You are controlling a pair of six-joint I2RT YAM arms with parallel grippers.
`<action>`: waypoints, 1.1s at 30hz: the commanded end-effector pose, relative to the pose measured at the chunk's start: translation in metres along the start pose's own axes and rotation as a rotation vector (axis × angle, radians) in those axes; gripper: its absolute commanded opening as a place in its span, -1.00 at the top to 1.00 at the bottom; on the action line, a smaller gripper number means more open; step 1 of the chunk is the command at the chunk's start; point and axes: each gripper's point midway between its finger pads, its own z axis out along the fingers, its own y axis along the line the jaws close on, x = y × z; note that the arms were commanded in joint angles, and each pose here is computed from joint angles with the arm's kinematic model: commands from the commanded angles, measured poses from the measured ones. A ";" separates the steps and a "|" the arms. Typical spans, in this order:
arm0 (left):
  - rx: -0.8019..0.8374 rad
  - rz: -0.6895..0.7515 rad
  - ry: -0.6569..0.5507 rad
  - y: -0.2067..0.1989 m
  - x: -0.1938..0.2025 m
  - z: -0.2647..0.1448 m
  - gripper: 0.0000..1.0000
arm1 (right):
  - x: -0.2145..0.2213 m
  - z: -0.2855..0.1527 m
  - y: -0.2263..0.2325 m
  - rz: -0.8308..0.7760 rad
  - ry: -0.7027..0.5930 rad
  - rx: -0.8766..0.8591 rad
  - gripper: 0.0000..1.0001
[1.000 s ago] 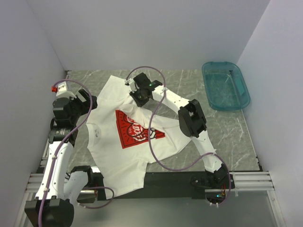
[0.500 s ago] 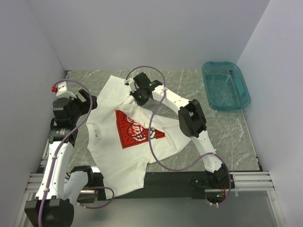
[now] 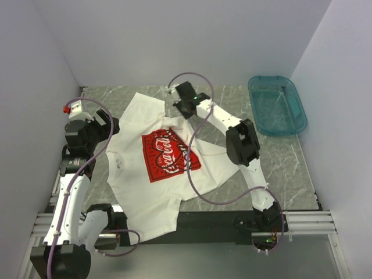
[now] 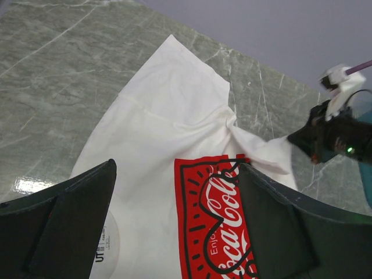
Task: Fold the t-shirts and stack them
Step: Flatten the tshirt out
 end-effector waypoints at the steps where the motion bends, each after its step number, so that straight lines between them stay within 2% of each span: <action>1: 0.037 0.012 -0.015 -0.007 -0.003 0.001 -0.84 | -0.034 -0.049 -0.127 0.066 -0.133 0.345 1.00; 2: 0.037 0.012 -0.016 -0.007 -0.004 0.001 -0.84 | -0.033 -0.057 -0.158 0.089 -0.141 0.407 1.00; 5: 0.033 0.011 -0.017 -0.006 -0.004 0.001 -0.84 | -0.041 -0.071 -0.202 0.114 -0.171 0.490 1.00; 11: 0.026 0.014 -0.013 -0.005 -0.003 0.001 -0.84 | -0.045 -0.077 -0.238 0.082 -0.197 0.609 1.00; 15: 0.019 0.013 -0.010 -0.003 -0.002 0.002 -0.84 | -0.043 -0.078 -0.272 0.058 -0.197 0.764 1.00; 16: 0.019 0.014 -0.010 -0.003 -0.001 0.002 -0.84 | -0.039 -0.084 -0.291 0.090 -0.199 0.841 0.95; 17: 0.017 0.015 -0.007 -0.002 -0.001 0.003 -0.84 | -0.046 -0.094 -0.302 0.103 -0.223 0.877 0.84; 18: 0.013 0.013 -0.004 -0.002 0.000 0.003 -0.84 | -0.041 -0.085 -0.306 0.105 -0.208 0.892 0.67; 19: 0.012 0.015 -0.003 -0.002 0.000 0.003 -0.84 | -0.038 -0.089 -0.314 0.112 -0.201 0.916 0.33; 20: 0.013 0.013 -0.001 -0.002 0.000 0.004 -0.84 | -0.035 -0.087 -0.316 0.110 -0.195 0.918 0.28; 26: 0.016 0.012 0.012 -0.001 0.004 0.006 -0.84 | -0.018 -0.093 -0.318 0.143 -0.180 0.904 0.25; 29: 0.022 0.013 0.031 -0.002 0.007 0.010 -0.84 | -0.020 -0.094 -0.289 0.124 -0.173 0.687 0.20; 30: 0.025 0.011 0.040 -0.002 0.009 0.011 -0.84 | -0.034 -0.083 -0.251 0.054 -0.231 0.439 0.17; 31: 0.019 0.008 0.063 0.000 0.014 0.016 -0.84 | -0.019 -0.080 -0.218 0.009 -0.181 0.269 0.06; 33: 0.022 -0.005 0.103 0.000 0.022 0.023 -0.84 | -0.016 -0.103 -0.138 -0.115 -0.235 -0.073 -0.02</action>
